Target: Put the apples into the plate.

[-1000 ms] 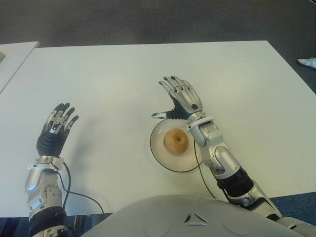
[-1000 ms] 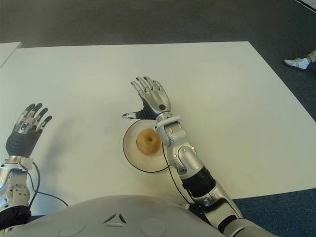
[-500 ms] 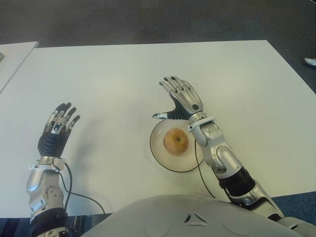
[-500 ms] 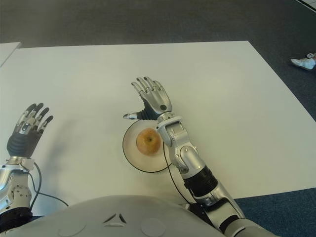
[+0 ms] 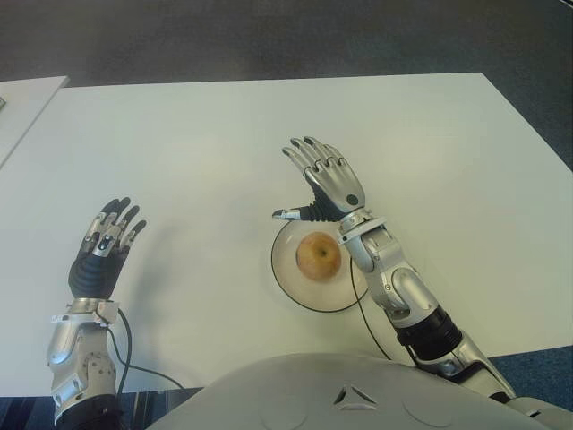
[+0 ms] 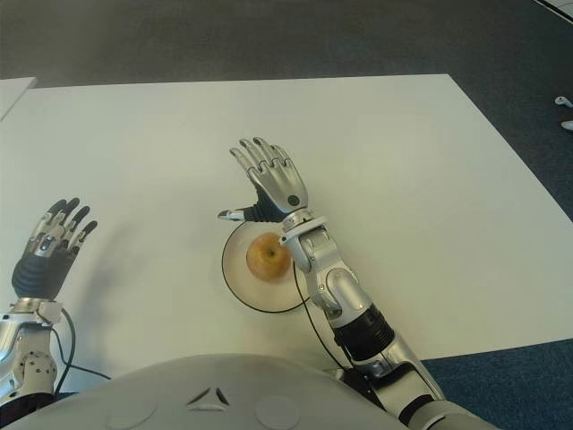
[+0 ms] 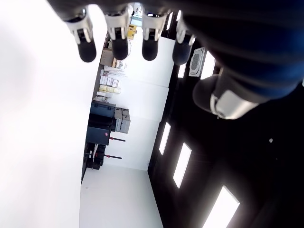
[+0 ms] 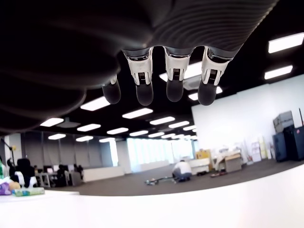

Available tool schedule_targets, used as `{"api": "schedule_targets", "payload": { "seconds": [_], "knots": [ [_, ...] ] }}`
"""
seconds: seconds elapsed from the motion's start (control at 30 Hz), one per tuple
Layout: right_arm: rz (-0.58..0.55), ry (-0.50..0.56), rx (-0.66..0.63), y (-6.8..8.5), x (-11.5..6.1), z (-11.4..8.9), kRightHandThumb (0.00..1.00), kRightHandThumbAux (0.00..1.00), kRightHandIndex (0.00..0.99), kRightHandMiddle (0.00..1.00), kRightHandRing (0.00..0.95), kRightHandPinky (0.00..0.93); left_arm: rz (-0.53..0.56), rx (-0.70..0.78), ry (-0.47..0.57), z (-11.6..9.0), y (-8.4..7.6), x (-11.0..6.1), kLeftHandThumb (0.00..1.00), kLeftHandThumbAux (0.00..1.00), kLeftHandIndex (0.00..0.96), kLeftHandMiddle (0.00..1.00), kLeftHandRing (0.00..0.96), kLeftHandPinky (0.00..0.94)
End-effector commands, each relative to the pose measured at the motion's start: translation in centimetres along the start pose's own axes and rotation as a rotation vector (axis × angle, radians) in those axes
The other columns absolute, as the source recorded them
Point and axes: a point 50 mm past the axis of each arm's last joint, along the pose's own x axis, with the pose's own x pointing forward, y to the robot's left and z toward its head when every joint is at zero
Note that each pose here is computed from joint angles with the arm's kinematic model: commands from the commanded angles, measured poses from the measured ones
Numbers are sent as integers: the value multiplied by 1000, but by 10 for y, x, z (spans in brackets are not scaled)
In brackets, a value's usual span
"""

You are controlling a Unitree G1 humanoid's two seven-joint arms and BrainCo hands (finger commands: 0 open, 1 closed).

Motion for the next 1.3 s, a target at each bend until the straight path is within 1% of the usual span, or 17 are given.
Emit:
{"api": "schedule_targets", "payload": {
  "seconds": [0.03, 0.1, 0.17, 0.3, 0.4, 0.53, 0.7, 0.87, 1.0, 1.07, 1.17, 1.23, 1.3],
  "knots": [
    [-7, 14, 28, -1, -5, 0, 0, 386, 44, 11, 0, 0, -4, -8, -3, 0, -1, -6, 364, 486, 126, 17, 19, 100],
    [-15, 31, 31, -1, -6, 1, 0, 456, 59, 33, 0, 0, -5, -7, -5, 2, -2, -8, 364, 486, 126, 17, 19, 100],
    [-12, 34, 6, 1, -6, 1, 4, 503, 67, 43, 0, 0, -5, -7, -5, 2, -2, -9, 364, 486, 126, 17, 19, 100],
    [10, 43, -30, 1, -9, 0, 39, 548, 59, 42, 0, 0, -5, -7, -5, 3, -4, -11, 364, 486, 126, 17, 19, 100],
    [28, 52, -39, 1, -12, 0, 51, 555, 46, 38, 0, 0, -5, -7, -5, 4, -5, -14, 364, 486, 126, 17, 19, 100],
    [83, 95, -33, 2, -26, -7, 19, 521, 12, 15, 0, 0, -5, -7, -5, 4, -7, -17, 364, 486, 126, 17, 19, 100],
    [82, 131, -13, 2, -38, -11, 2, 495, 1, 7, 0, 0, -5, -8, -4, 4, -9, -21, 364, 486, 126, 17, 19, 100],
    [21, 202, 18, 1, -62, -23, 2, 504, 0, 25, 0, 0, -6, -8, -5, 4, -12, -26, 364, 486, 126, 17, 19, 100],
    [29, 295, 10, -2, -91, -47, 14, 521, 0, 48, 0, 0, -6, -8, -4, 4, -15, -32, 364, 486, 126, 17, 19, 100],
    [-1, 363, 64, -6, -104, -59, 13, 524, 0, 60, 1, 0, -6, -8, -5, 4, -16, -34, 364, 486, 126, 17, 19, 100],
    [-123, 500, 236, -6, -121, -81, 19, 520, 4, 78, 16, 0, -6, -8, -5, 4, -18, -37, 364, 486, 126, 17, 19, 100],
    [-204, 567, 329, -7, -128, -89, 31, 516, 10, 89, 35, 15, -5, -8, -4, 4, -19, -39, 364, 486, 126, 17, 19, 100],
    [-267, 609, 398, -10, -133, -93, 53, 516, 18, 98, 55, 47, -5, -8, -4, 4, -20, -40, 364, 486, 126, 17, 19, 100]
  ]
}}
